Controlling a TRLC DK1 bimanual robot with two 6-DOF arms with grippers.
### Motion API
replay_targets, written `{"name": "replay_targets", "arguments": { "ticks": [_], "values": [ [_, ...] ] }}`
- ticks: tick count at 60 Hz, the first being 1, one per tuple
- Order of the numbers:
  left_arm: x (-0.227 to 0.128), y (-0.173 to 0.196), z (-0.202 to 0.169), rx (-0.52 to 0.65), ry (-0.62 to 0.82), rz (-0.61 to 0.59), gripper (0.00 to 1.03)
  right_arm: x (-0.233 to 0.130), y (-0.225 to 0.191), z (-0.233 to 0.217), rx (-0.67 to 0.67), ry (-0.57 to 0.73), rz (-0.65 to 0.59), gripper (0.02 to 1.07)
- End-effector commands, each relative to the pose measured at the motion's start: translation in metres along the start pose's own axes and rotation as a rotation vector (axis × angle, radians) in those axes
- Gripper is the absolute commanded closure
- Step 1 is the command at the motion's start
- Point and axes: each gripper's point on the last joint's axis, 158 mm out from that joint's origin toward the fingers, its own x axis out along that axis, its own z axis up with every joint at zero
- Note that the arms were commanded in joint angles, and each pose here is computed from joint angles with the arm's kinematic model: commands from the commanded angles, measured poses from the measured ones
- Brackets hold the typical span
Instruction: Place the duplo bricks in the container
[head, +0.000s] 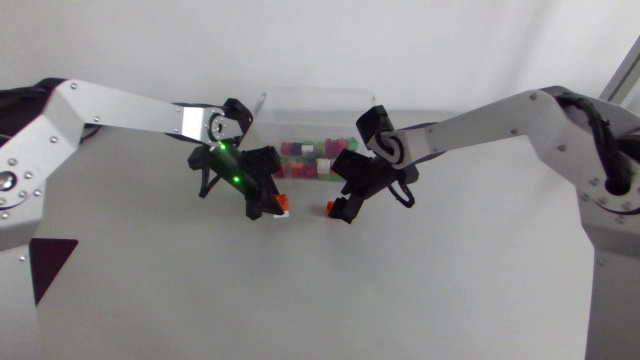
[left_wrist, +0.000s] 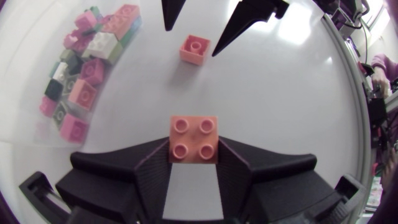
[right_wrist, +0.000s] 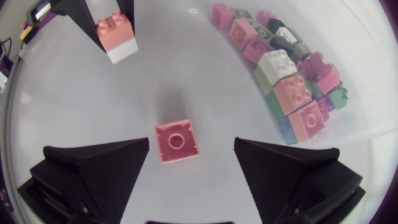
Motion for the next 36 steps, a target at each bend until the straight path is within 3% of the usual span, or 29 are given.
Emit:
{"name": "replay_targets", "arguments": {
  "ticks": [1,10,17,22,24,36],
  "values": [
    [-0.027,-0.005,0.007,0.007,-0.016,0.022,0.83,0.011,-0.001,-0.007,-0.029,0.025,0.022,0.14],
    [-0.064,-0.005,0.032,-0.013,-0.063,0.079,0.83,0.015,0.003,-0.011,-0.044,0.045,0.046,0.32],
    [-0.089,0.001,0.055,-0.054,-0.124,0.122,0.83,0.017,0.008,-0.014,-0.049,0.053,0.056,0.61],
    [-0.105,0.01,0.069,-0.086,-0.17,0.153,0.83,0.017,0.013,-0.016,-0.045,0.059,0.077,0.72],
    [-0.111,0.014,0.074,-0.1,-0.183,0.166,0.83,0.015,0.015,-0.016,-0.042,0.06,0.085,0.84],
    [-0.14,0.052,0.1,-0.188,-0.293,0.28,0.83,-0.008,0.021,-0.013,-0.018,0.036,0.1,0.88]
  ]
}}
